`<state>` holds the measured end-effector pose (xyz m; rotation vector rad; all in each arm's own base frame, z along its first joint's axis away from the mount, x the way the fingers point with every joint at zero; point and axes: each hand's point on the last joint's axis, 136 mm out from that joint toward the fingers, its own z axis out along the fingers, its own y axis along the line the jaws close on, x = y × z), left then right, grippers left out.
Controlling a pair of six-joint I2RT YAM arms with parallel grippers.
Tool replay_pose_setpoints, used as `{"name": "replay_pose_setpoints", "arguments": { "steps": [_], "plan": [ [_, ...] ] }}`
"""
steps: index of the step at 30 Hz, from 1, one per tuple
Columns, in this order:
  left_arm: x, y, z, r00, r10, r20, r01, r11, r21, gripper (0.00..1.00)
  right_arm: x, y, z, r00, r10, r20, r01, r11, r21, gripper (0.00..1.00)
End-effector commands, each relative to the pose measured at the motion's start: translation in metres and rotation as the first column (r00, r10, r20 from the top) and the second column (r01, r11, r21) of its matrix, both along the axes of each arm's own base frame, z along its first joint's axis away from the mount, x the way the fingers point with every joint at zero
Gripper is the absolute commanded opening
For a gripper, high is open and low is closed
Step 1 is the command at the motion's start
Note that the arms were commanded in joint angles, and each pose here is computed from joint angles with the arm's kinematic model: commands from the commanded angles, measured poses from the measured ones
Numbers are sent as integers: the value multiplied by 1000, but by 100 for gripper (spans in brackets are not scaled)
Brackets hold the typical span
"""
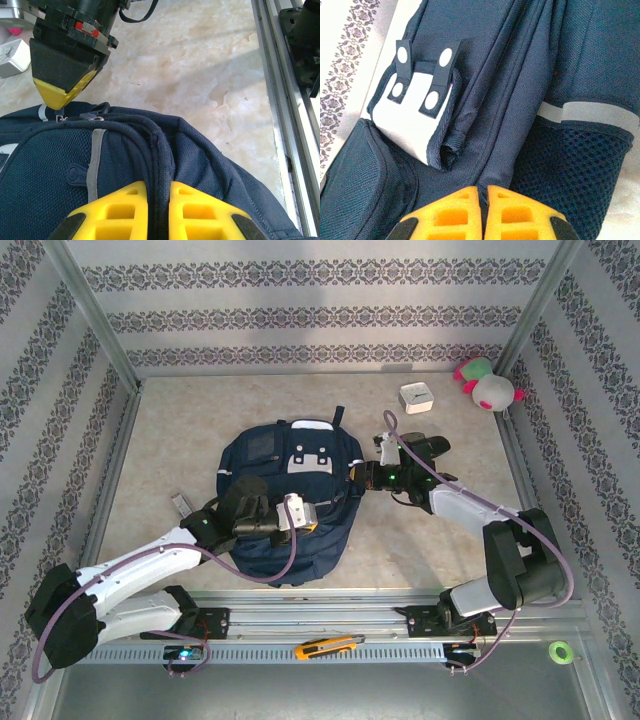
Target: Pack the student bag
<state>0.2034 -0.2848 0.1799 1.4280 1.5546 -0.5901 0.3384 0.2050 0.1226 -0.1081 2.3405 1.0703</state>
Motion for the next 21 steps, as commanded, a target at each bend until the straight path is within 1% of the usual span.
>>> {"name": "replay_pose_setpoints", "arguments": {
  "steps": [1, 7, 8, 9, 10, 11, 12, 13, 14, 15, 16, 18, 19, 21],
  "plan": [
    [-23, -5, 23, 996, -94, 4, 94, 992, -82, 5, 41, -46, -21, 977, -202, 62, 209, 967, -145, 0],
    [-24, -3, 19, 996, -84, -1, 84, 994, -70, 5, 47, -44, -23, 979, -197, 58, 204, 969, -137, 0],
    [-22, -2, 19, 997, -75, 5, 76, 995, -70, 6, 47, -44, -21, 979, -195, 61, 201, 970, -134, 0],
    [-21, -1, 18, 998, -66, 5, 66, 996, -67, 9, 46, -45, -18, 979, -194, 57, 200, 971, -132, 0],
    [-19, 0, 18, 999, -52, 7, 52, 996, -66, 15, 45, -45, -14, 979, -195, 55, 200, 971, -128, 2],
    [-17, 1, 17, 999, -37, 7, 37, 997, -66, 23, 43, -45, -9, 980, -191, 53, 197, 973, -125, 11],
    [-15, 2, 18, 1000, -15, 5, 15, 998, -68, 38, 40, -46, -3, 980, -194, 53, 199, 972, -125, 20],
    [-13, 4, 21, 1000, 6, 3, -6, 997, -74, 56, 35, -48, 4, 978, -200, 52, 205, 971, -127, 26],
    [-11, 6, 25, 1000, 27, -1, -27, 996, -80, 68, 32, -51, 10, 976, -207, 60, 214, 968, -130, 34],
    [-9, 9, 29, 999, 54, -5, -54, 995, -86, 76, 26, -54, 14, 975, -213, 59, 220, 965, -142, 43],
    [-8, 12, 34, 997, 75, -10, -76, 993, -87, 80, 19, -58, 19, 974, -217, 62, 224, 962, -153, 46],
    [-6, 20, 37, 992, 127, -19, -128, 990, -63, 81, 6, -62, 26, 974, -215, 72, 225, 960, -168, 47],
    [-3, 26, 36, 987, 157, -18, -158, 987, -37, 81, -3, -63, 29, 974, -211, 81, 222, 961, -168, 47],
    [-6, 37, 25, 986, 167, -8, -167, 985, 50, 81, -16, -63, 33, 975, -198, 104, 212, 965, -157, 47]
  ]
}}
